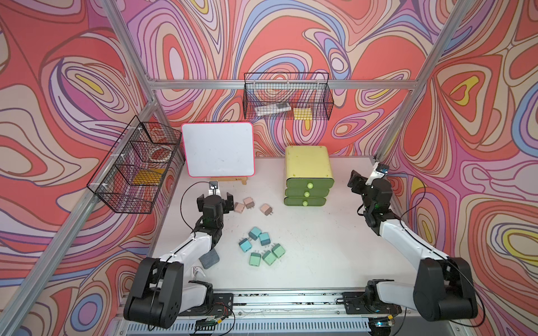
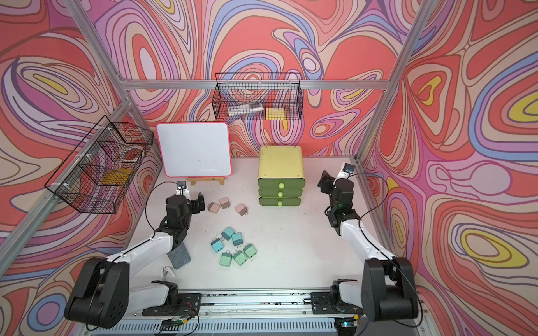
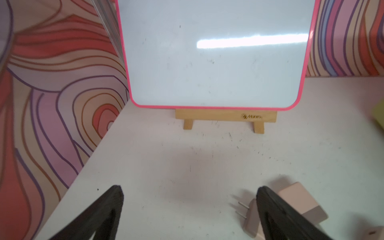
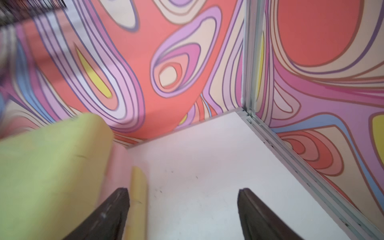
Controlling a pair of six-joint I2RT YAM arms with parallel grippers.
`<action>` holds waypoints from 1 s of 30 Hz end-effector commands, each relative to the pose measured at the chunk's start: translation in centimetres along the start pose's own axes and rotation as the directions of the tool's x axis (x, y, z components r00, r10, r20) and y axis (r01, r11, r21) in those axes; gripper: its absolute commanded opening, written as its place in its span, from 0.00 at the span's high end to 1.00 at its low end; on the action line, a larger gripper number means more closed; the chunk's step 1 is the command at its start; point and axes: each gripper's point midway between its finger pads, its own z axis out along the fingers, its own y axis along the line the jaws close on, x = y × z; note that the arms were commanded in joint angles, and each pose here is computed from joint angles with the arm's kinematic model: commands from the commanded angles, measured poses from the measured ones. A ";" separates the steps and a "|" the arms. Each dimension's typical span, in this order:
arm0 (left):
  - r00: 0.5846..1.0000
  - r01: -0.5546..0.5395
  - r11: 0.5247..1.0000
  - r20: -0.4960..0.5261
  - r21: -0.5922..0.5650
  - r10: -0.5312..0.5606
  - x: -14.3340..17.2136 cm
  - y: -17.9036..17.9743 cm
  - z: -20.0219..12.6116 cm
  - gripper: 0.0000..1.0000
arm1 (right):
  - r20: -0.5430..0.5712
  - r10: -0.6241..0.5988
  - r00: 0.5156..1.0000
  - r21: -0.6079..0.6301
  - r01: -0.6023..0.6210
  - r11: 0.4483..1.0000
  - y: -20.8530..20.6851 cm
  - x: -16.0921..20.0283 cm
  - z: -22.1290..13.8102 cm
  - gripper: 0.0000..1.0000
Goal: Place the plugs into the drawer by color
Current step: Adjust the storage box at the center of the board.
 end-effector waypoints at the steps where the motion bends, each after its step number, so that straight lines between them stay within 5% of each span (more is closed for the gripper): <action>1: 0.984 -0.016 0.990 -0.179 -0.140 -0.009 -0.6 1.4 -3.4 0.01 | -0.238 0.077 0.968 -0.024 -0.085 0.996 1.1 3.6 -1.4 0.11; 5: 0.945 0.133 0.975 -0.319 0.176 -0.071 -1.9 -4.3 -5.7 0.01 | -0.366 0.039 0.930 -0.106 -0.084 0.991 3.4 3.9 -1.2 0.02; 9: 0.932 0.223 0.920 -0.348 0.321 -0.104 -3.7 -8.2 -7.5 0.01 | -0.457 0.017 0.890 -0.262 -0.153 0.953 7.2 4.2 -0.8 0.03; 14: 0.950 0.133 0.846 -0.309 0.516 0.040 -8.1 -16.4 -10.0 0.01 | -0.497 -0.009 0.868 -0.334 -0.181 0.925 9.9 3.7 0.7 0.09; 22: 0.922 0.106 0.732 -0.342 0.673 0.181 -9.6 -26.0 -8.2 0.06 | -0.548 -0.058 0.834 -0.408 -0.206 0.890 12.6 5.1 2.6 0.19; 30: 0.877 0.209 0.684 -0.444 0.699 0.185 -9.6 -29.1 -6.6 0.05 | -0.557 -0.128 0.820 -0.424 -0.149 0.894 13.6 6.9 3.3 0.21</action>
